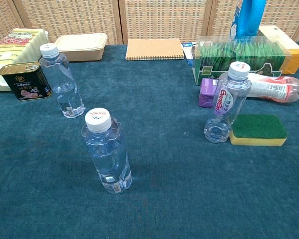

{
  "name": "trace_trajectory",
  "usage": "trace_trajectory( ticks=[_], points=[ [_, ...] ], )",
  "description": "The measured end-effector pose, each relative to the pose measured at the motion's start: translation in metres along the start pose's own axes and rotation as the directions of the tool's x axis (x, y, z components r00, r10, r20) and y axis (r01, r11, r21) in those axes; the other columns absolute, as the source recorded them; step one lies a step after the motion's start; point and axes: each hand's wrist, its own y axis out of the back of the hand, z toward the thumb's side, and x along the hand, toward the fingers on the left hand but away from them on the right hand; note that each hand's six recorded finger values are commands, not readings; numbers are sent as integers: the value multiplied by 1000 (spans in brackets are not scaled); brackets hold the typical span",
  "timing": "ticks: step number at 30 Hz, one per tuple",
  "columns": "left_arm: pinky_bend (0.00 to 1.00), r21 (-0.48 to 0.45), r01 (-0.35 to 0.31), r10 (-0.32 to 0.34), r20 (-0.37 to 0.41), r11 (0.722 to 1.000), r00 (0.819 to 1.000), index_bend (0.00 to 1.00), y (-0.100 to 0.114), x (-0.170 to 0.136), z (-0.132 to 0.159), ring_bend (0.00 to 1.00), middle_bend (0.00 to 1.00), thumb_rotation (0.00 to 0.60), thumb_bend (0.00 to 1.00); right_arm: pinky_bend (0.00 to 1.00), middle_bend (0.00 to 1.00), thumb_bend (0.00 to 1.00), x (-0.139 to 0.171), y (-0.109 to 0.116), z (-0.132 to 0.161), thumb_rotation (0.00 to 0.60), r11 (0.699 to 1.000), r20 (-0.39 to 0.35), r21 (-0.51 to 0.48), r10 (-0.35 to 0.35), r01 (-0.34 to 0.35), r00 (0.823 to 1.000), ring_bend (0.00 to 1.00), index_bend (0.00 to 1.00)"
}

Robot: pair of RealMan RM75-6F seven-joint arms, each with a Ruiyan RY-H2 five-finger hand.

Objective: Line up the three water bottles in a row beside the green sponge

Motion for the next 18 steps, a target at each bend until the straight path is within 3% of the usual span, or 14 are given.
trace_trajectory(
  ticks=[3, 9, 18],
  points=[
    [0, -25, 39, -37, 58, 999, 998, 0, -14, 18, 6, 0, 0, 600, 31, 84, 15, 0, 2, -2, -1, 600, 1000, -2, -10, 11, -11, 1000, 0, 71],
    [0, -63, 94, -89, 76, 994, 993, 0, -41, 49, 9, 0, 0, 600, 31, 84, 15, 0, 2, -3, -1, 600, 1000, -5, -8, 18, -18, 1000, 0, 72],
    [0, -168, 130, -110, 127, 977, 986, 0, -85, 97, 20, 0, 0, 600, 30, 84, 15, 0, 1, -5, 1, 600, 999, -19, -32, 38, -38, 999, 0, 73]
  ],
)
